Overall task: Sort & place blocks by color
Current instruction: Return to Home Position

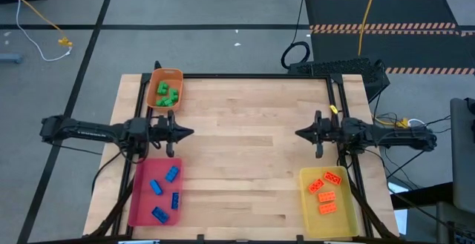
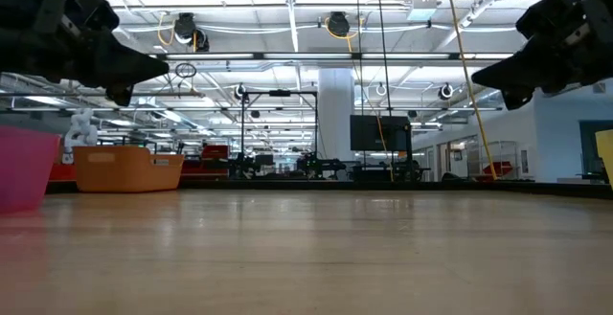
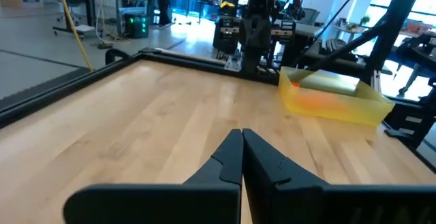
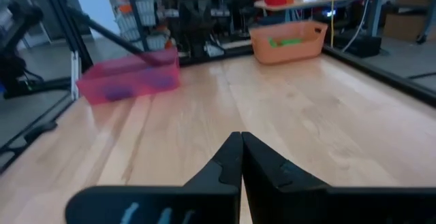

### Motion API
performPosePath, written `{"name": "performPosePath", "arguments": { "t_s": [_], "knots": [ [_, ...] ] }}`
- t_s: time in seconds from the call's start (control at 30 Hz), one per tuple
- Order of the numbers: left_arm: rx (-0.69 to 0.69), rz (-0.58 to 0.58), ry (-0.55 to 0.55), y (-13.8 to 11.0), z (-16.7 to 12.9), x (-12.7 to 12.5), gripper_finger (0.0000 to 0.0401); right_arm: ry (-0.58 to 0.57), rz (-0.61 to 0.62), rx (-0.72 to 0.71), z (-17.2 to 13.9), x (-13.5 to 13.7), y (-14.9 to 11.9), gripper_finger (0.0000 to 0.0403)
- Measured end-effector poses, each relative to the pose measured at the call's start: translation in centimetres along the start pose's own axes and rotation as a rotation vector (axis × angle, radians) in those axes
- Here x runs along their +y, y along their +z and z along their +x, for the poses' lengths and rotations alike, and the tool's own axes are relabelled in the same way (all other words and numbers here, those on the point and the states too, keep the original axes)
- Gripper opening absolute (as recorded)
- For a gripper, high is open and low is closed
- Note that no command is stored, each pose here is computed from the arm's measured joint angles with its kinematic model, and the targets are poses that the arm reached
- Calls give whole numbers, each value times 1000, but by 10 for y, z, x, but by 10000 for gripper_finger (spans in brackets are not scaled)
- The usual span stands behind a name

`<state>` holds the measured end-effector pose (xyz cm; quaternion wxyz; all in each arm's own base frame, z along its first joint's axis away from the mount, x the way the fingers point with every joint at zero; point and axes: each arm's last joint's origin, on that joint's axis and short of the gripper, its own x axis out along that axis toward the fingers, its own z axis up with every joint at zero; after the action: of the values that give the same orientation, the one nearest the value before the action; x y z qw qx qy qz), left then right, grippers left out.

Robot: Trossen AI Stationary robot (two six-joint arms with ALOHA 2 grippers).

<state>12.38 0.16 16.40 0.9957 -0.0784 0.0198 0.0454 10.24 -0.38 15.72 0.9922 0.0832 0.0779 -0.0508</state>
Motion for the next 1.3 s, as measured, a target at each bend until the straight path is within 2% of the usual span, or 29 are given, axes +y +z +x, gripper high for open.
{"name": "performPosePath", "arguments": {
  "t_s": [0.23,0.73,0.9,1.3],
  "knots": [
    [8,4,1,-1,-5,1,2,10,3,-48,-7,0,3,0],
    [-13,-9,-2,1,-12,1,1,53,-18,-21,-7,1,-2,0],
    [-27,-16,-4,3,-12,1,2,70,-28,-163,-7,2,10,0],
    [-48,-1,-7,5,-12,1,2,104,-54,-173,-8,4,11,0]
  ]
}}
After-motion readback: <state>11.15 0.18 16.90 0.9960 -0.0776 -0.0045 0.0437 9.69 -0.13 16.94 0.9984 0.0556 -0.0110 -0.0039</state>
